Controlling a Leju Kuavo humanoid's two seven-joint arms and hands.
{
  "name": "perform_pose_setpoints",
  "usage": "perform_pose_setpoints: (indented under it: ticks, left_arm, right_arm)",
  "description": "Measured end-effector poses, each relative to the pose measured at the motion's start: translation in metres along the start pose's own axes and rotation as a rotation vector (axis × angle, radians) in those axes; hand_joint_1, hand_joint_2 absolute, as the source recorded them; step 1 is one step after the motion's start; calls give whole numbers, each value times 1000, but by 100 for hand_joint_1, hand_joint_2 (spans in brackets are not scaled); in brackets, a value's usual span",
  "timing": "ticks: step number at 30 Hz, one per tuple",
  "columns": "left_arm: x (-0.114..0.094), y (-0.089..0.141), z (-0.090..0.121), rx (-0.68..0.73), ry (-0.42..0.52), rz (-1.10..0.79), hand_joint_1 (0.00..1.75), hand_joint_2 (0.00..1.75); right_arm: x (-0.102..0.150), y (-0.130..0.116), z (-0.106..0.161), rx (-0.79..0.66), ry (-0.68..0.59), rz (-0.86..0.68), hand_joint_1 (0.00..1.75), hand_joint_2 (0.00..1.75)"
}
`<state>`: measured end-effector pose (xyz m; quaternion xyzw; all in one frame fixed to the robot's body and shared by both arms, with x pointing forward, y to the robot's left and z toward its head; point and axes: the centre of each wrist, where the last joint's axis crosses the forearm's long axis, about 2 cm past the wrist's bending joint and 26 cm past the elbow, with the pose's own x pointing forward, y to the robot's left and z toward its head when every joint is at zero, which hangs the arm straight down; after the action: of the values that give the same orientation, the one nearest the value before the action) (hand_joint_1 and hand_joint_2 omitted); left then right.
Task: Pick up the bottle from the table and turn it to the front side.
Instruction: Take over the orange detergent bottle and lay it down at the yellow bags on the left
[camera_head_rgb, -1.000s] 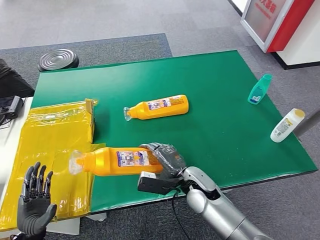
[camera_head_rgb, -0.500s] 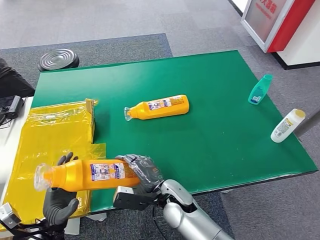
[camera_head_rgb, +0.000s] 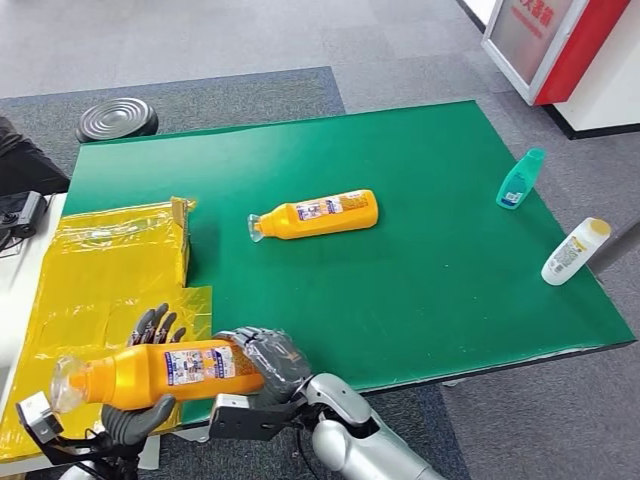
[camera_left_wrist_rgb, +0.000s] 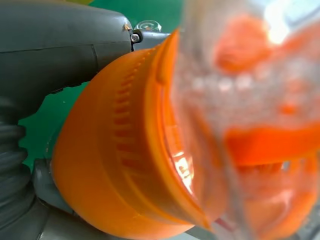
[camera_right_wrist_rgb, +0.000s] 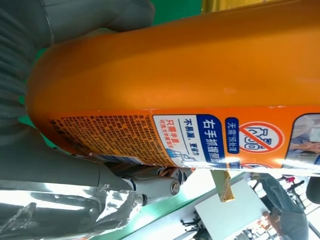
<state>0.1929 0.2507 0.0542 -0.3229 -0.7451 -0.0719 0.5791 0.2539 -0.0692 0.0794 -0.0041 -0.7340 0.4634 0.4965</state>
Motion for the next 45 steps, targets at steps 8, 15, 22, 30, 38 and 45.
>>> perform_pose_setpoints:
  ticks: [8, 15, 22, 30, 38, 45]
  left_arm:
    - [-2, -2, -2, 30, 27, -103, 175, 175]
    - [8, -3, -11, 82, 35, -381, 175, 175]
    - [35, 3, -18, 187, 42, -741, 175, 175]
    - [56, 14, -18, 262, 34, -924, 175, 175]
    - [84, 55, -6, 360, 250, -1446, 175, 175]
    - [88, 102, -13, 336, 475, -1770, 175, 175]
  right_arm:
    - [-2, 2, 2, -6, 21, -16, 66, 175]
    - [-2, 4, 6, -21, 41, -34, 0, 175]
    - [-9, 3, 19, -64, 91, -74, 0, 175]
    - [-15, -1, 32, -104, 128, -90, 0, 175]
    - [-24, -5, 51, -160, 186, -141, 0, 175]
    - [-27, -5, 56, -147, 194, -179, 0, 175]
